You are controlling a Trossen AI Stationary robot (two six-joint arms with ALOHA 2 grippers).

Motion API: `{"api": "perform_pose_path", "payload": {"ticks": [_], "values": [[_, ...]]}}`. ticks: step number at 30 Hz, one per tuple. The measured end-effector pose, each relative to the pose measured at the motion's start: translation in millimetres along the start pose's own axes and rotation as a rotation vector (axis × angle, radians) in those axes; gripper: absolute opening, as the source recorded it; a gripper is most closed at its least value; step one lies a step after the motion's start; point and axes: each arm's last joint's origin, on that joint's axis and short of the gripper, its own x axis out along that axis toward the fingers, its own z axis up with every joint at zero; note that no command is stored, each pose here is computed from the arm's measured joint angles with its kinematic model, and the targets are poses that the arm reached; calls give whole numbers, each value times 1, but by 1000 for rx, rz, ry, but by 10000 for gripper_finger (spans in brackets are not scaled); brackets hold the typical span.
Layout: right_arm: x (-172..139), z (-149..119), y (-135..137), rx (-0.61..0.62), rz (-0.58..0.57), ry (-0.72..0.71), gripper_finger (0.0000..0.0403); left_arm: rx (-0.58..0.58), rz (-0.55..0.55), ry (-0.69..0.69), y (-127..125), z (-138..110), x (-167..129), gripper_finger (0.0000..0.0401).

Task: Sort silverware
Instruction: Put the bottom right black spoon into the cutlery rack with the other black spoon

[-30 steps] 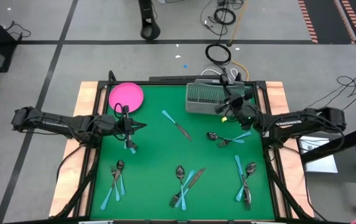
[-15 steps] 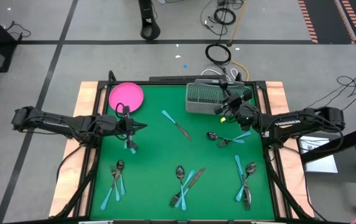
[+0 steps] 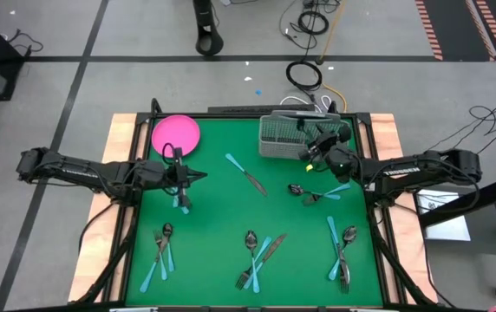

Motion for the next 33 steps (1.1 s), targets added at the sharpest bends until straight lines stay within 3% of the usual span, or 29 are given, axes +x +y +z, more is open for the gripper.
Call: {"api": "perform_pose_path", "payload": {"ticks": [7,12,15,17,20,23,26,33], "values": [[-3,10,-5,19,0,-10,165,-91,4,-20,0,2,0,0],[-9,36,-7,-6,18,-55,168,-225,10,-7,0,1,0,0],[-15,56,-4,40,53,-102,168,-281,52,3,1,0,2,0],[-21,70,0,100,129,-128,167,-279,101,16,1,-2,4,0],[-31,89,10,138,339,-135,167,-247,143,39,1,-4,8,0],[-38,106,23,147,546,-62,166,-217,52,57,-2,-6,11,0],[-43,107,42,109,660,67,165,-157,-90,59,-2,-7,14,0],[-47,87,72,-30,756,425,165,-119,-71,106,8,-13,16,0]]}}
